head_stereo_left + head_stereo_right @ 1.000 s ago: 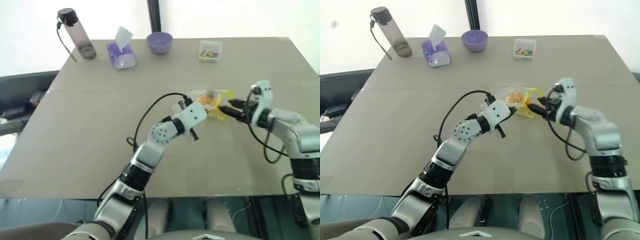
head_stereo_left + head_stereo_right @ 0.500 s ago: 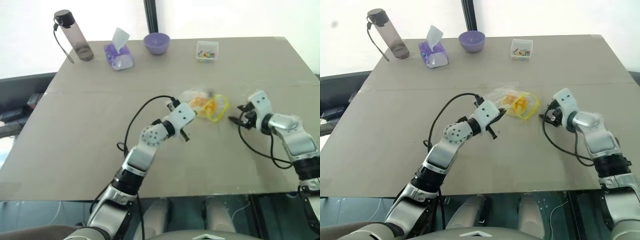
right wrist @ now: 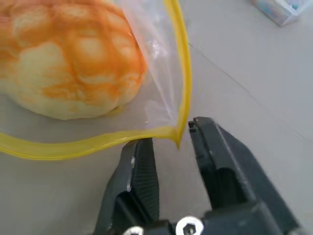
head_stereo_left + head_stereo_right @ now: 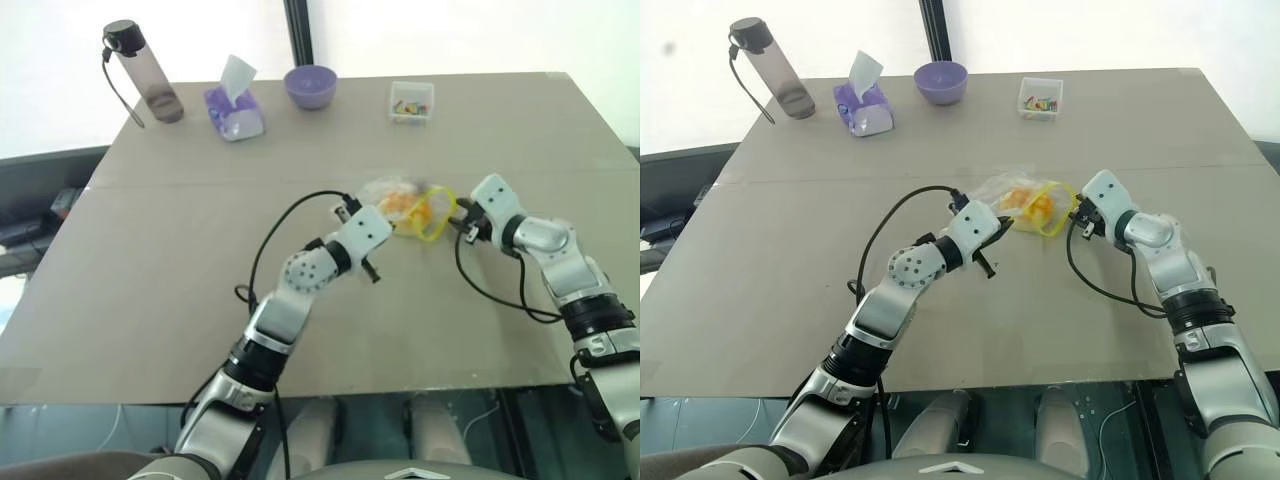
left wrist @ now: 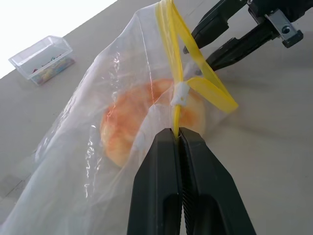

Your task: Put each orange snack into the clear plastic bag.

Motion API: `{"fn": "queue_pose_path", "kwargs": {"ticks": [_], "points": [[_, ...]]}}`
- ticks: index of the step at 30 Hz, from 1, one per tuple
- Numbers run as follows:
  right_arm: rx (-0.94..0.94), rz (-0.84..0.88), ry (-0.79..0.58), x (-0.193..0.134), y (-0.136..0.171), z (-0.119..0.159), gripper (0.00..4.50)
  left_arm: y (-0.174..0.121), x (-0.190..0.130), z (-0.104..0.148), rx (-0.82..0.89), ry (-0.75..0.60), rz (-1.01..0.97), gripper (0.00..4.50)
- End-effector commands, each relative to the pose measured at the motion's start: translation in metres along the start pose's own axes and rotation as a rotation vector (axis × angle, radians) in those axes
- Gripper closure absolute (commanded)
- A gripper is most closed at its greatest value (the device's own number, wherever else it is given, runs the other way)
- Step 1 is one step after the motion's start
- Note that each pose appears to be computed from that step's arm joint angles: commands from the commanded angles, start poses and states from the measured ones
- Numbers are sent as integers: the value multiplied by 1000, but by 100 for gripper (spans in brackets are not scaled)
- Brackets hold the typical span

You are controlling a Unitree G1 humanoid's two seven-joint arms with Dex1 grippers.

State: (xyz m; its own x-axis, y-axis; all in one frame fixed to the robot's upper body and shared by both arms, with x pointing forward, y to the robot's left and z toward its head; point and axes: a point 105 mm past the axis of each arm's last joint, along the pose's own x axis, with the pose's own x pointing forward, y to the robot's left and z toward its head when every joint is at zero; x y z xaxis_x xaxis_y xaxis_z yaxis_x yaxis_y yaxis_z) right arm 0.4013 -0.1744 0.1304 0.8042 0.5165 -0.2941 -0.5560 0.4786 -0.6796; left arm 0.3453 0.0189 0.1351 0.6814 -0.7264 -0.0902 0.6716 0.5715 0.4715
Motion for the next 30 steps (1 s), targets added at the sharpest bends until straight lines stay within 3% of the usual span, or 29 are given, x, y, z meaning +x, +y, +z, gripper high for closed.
{"fn": "queue_pose_path", "kwargs": {"ticks": [1, 6, 12, 16, 20, 23, 27, 30], "points": [[-61, -12, -55, -2, -6, 14, 432, 2, -2, 12, 28, -42, 15, 450], [-61, -46, -26, -7, -11, 5, 432, 0, -3, 11, 34, -40, 9, 450], [-99, -167, 20, -41, -58, 4, 432, 22, -6, 26, 64, -77, 69, 450], [-193, -192, 7, -78, -92, 33, 432, 38, -12, 54, 162, -115, 53, 450], [-228, -195, -10, -94, -103, 57, 432, 45, -12, 76, 172, -159, 46, 450], [-210, -118, -7, -91, -86, 57, 432, 45, -8, 72, 147, -148, 45, 450], [-184, -25, 33, -75, -51, 35, 432, 37, -6, 55, 114, -110, 31, 450], [-155, 60, 94, -62, -17, 9, 338, 31, -9, 42, 102, -78, 21, 450]]}}
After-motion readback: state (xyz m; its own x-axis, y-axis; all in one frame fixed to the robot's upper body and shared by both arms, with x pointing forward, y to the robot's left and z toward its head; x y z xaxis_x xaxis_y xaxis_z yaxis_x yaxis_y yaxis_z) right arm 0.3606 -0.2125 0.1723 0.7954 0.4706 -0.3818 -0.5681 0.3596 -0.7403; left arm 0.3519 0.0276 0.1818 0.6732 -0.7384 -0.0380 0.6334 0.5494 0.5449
